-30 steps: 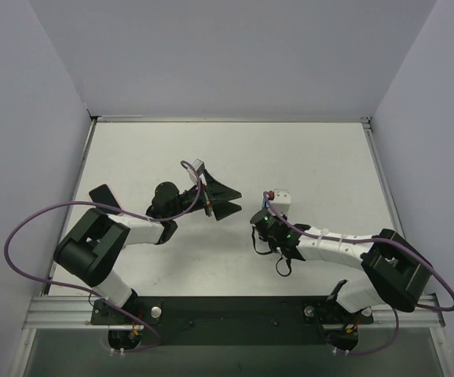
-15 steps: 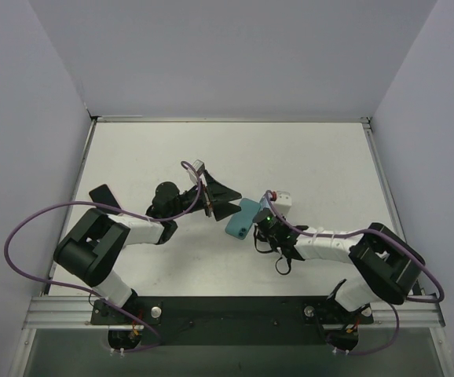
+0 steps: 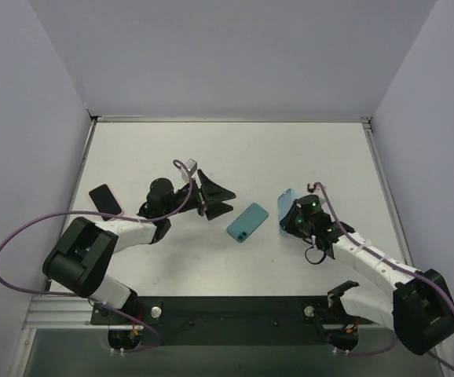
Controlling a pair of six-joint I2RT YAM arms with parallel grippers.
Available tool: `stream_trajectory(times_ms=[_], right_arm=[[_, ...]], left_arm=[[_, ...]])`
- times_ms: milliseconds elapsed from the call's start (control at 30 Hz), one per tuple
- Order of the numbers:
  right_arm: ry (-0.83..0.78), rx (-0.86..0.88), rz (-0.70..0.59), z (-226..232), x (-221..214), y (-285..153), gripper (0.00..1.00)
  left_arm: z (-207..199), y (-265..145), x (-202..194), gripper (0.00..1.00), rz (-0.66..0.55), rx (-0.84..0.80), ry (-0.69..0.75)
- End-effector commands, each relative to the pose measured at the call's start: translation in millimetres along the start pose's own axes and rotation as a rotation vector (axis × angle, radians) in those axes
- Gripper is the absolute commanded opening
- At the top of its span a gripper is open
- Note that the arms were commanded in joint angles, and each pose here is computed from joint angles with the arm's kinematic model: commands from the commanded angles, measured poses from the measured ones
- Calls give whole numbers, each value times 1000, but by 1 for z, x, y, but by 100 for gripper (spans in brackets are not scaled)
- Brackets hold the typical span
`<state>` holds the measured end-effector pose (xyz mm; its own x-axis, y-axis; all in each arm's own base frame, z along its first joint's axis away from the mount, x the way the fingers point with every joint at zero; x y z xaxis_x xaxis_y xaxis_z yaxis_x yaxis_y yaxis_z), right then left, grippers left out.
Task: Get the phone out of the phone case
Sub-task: Remove the phone case from the phone, then place the phone case at the center of the board.
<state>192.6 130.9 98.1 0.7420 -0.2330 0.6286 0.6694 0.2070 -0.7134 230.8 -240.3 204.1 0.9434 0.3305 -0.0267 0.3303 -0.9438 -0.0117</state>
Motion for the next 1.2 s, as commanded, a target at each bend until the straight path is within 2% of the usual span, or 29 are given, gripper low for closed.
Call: stream_trajectory(times_ms=[0,100,167,233,300,333,367,467,667,800,833,867,1033,1067,1133,1167], right_arm=[[67,154,-16,-2,43,-20,0],[117,138,-88,-10,88,-19,0],[149,119,-81,-19,107,-9,0],[185,133,-139,-22,143,-6,0],[233,113,-125,-32,160,12,0],[250,126,-173,-33,183,13,0],[287,121,-146,-45,188,28,0],[384,164,-182,-73,224,49,0],[453,144,-190,-113,267,91,0],[517,83,-173,-138,273,117,1],[535,44,-149,-143,269,121,5],[548,11,-142,-148,266,125,19],[605,-211,-111,-166,249,123,52],[602,-231,-118,-167,250,120,64],[618,-323,-68,-171,236,112,75],[612,-386,-96,-173,238,103,87]], left_arm=[[-14,-12,7,95,-25,63,119],[-21,-19,11,95,-45,114,171],[-30,-23,14,95,-54,132,231],[-29,-31,17,95,-68,197,223],[-28,-37,18,95,-77,238,234],[-31,-42,19,95,-90,240,243],[-31,-45,19,96,-92,247,251],[-34,-54,19,96,-107,259,260],[-37,-69,23,97,-149,265,281],[-32,-77,34,97,-154,286,260],[-30,-78,37,97,-157,295,249],[-29,-80,39,97,-165,306,246],[-26,-92,56,97,-222,395,234],[-22,-96,56,97,-219,436,227],[-23,-103,70,97,-282,501,225],[-17,-110,71,97,-294,568,216]])
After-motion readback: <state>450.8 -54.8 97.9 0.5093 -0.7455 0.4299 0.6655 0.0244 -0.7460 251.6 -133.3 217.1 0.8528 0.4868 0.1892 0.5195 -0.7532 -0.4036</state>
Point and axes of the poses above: each gripper's point midway between its finger pads, its own y axis out along the fingers, its own z axis along the line the jaws close on, x = y × z, the point moved 8 cm from there along -y, back along the fingers, and after that the axes turned 5 degrees about -y, right-handed, at the moved point
